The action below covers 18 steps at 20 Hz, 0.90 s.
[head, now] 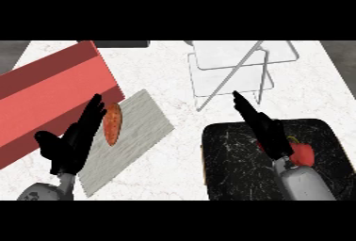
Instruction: Pick the tomato from the tray and place it in the tiered shelf
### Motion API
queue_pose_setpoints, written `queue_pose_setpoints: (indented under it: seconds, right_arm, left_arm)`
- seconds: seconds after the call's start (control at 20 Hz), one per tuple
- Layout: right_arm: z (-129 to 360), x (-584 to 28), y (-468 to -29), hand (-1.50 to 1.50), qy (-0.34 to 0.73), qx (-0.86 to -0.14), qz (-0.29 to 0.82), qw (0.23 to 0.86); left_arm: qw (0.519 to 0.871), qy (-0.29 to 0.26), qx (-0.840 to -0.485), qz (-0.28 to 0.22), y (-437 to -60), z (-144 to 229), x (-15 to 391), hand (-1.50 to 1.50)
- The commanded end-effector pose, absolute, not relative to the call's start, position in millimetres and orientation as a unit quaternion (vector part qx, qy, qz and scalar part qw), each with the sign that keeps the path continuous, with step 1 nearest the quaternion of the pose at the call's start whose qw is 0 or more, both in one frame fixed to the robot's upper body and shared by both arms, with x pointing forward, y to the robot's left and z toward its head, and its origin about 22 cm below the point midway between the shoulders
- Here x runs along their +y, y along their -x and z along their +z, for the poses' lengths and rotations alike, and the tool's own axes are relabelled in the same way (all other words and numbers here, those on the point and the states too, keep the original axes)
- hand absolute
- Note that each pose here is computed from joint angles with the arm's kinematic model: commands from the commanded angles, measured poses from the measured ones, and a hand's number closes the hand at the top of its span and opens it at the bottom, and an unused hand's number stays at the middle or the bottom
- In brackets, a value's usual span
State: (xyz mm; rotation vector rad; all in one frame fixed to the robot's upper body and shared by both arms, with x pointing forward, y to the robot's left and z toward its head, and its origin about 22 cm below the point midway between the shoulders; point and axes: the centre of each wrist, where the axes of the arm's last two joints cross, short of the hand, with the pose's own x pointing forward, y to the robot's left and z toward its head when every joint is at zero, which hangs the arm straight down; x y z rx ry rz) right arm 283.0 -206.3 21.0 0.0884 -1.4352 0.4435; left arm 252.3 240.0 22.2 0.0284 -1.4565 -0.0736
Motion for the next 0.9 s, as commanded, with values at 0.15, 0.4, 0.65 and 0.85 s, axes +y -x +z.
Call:
queue_pose_setpoints:
  seconds: [0.15, 0.4, 0.65, 0.85]
  right_arm:
    - [69.9, -287.3, -318.6, -1.50, -0.106, -0.697, 0.220, 0.674]
    - [110.0, -338.0, -322.6, 1.50, 0.105, -0.687, 0.260, 0.670]
    - [17.0, -373.3, -303.6, -1.50, 0.145, -0.742, 0.072, 0.651]
    - [0.5, -406.1, -298.8, -1.50, 0.084, -0.787, -0.013, 0.611]
  left_arm:
    - [0.697, -0.052, -0.709, -0.090, -272.5, 28.1, 231.1, 0.00]
    - [0.700, -0.059, -0.705, -0.099, -267.2, 31.1, 241.5, 0.00]
    - [0.687, -0.048, -0.715, -0.123, -271.4, 21.7, 226.0, 0.00]
    - [0.690, -0.038, -0.713, -0.119, -272.2, 18.2, 232.4, 0.00]
